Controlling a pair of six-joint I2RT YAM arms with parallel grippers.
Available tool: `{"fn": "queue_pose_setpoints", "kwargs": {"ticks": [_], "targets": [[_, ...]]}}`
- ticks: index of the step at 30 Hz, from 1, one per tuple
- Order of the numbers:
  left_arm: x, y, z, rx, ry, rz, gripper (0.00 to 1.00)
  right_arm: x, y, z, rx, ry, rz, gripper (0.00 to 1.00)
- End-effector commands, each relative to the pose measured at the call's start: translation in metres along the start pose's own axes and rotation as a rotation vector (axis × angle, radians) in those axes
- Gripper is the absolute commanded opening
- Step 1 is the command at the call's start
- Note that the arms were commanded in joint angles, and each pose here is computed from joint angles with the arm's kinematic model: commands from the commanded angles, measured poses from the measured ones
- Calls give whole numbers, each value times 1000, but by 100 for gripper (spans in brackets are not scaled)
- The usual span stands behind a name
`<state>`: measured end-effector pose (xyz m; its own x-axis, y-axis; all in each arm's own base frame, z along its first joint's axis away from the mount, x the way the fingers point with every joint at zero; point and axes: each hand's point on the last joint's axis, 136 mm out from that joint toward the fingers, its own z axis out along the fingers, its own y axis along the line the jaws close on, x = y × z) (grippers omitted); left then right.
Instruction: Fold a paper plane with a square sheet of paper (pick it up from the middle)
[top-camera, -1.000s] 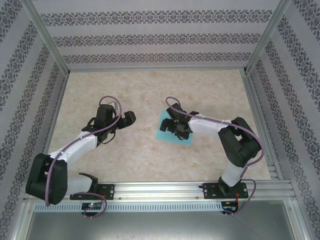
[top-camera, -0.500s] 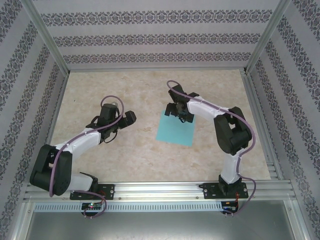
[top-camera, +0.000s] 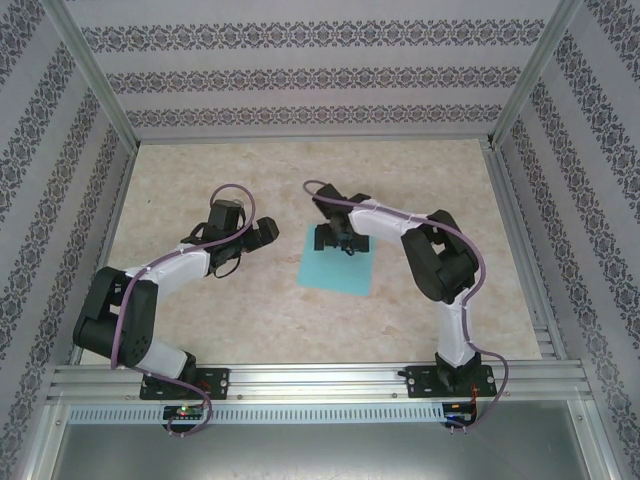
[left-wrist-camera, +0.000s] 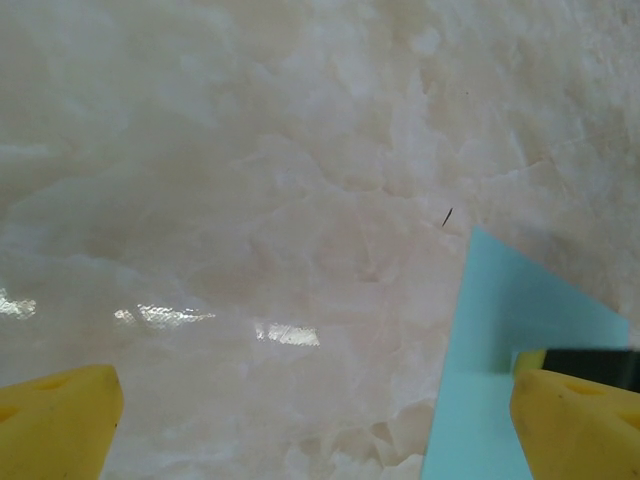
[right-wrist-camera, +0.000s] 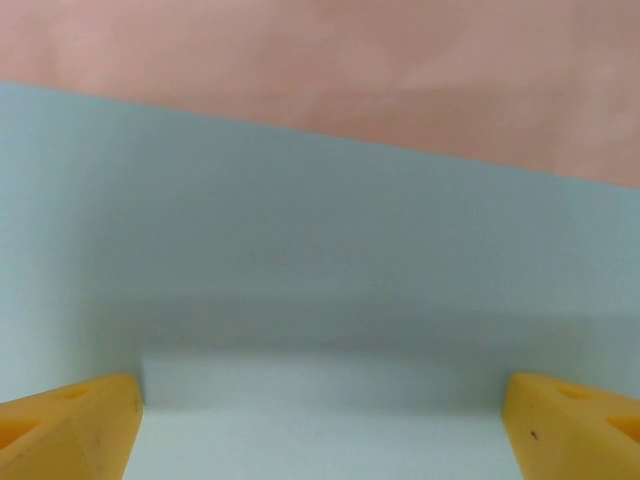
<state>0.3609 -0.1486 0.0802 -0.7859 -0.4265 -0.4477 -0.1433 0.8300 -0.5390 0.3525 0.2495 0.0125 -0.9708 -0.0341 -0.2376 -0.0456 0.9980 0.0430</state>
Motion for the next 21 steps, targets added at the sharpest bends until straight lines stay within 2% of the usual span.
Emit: {"fn": "queue_pose_setpoints", "kwargs": {"ticks": [1, 4, 7, 9, 13, 21], "targets": [[1, -7, 0, 29, -14, 3, 100, 58, 23, 16, -39, 133, -158, 93], [2, -2, -1, 17, -21, -2, 100, 39, 21, -6, -30, 76, -136, 93], [3, 2, -2, -2, -24, -2, 100, 12, 24, -41, -43, -16, -75, 98], [3, 6, -5, -23, -27, -7, 100, 7, 25, -53, -56, -38, -36, 98], [3, 23, -10, -97, -41, -36, 100, 27, 25, -45, -55, 26, 43, 98], [2, 28, -13, -60, -14, -79, 100, 43, 31, -38, -46, 67, 127, 98]]}}
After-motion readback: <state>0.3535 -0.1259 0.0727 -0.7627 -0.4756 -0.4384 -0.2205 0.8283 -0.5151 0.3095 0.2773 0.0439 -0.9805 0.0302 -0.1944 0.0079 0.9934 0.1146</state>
